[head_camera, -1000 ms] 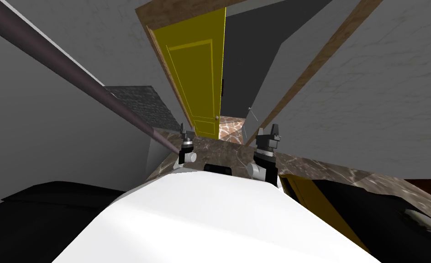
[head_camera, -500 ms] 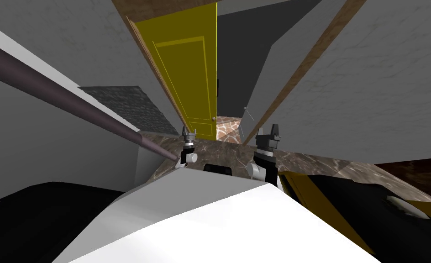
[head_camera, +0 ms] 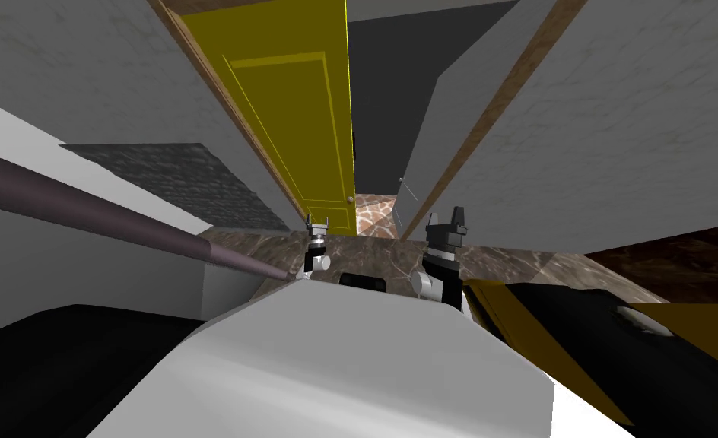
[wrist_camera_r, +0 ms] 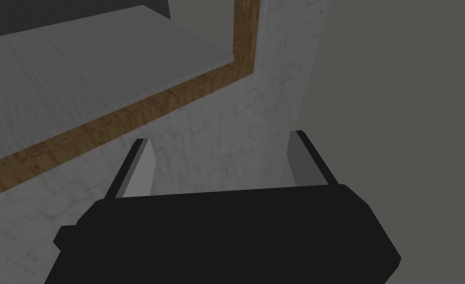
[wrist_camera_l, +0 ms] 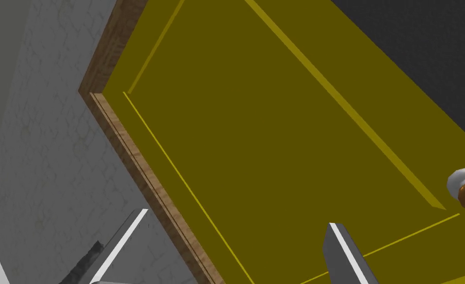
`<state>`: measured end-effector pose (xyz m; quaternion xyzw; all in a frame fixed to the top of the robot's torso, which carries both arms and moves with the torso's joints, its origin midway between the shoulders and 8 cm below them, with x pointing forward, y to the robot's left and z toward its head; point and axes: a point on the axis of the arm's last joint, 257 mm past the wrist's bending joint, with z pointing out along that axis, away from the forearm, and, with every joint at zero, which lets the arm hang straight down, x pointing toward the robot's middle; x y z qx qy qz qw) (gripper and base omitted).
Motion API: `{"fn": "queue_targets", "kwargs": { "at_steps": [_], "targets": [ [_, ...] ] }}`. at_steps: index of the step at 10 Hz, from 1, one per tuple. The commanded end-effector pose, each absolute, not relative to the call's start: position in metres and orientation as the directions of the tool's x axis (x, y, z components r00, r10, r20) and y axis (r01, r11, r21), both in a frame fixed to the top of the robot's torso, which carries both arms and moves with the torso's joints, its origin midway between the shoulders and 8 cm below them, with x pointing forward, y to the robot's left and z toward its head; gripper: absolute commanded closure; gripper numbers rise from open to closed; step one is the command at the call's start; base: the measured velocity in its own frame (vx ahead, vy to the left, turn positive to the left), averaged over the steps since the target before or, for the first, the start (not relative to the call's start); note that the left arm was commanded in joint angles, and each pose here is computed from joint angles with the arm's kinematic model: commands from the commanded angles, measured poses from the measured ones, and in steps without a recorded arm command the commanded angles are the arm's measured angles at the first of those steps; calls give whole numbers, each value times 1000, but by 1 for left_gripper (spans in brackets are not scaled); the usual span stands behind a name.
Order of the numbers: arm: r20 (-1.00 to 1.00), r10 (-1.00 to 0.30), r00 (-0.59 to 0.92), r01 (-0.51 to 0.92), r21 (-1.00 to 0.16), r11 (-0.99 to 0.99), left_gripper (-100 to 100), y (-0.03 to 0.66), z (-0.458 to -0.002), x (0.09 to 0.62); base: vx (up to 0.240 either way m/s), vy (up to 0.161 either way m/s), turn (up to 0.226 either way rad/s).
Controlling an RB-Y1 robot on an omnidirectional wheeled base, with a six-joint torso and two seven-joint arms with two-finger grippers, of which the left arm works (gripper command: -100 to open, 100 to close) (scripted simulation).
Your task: Push the door open
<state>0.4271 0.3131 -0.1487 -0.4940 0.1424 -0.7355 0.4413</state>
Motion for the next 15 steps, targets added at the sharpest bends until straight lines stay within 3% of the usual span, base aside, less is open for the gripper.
{"fn": "queue_targets", "kwargs": {
  "at_steps": [1,15],
  "targets": [
    [640,-758,-125,497,-621,-606,-100,317,-160,429,87,43,-180],
    [892,-446,-80,443,-369,-817,-100,339,-270,436,83,56,-157]
  ]
}}
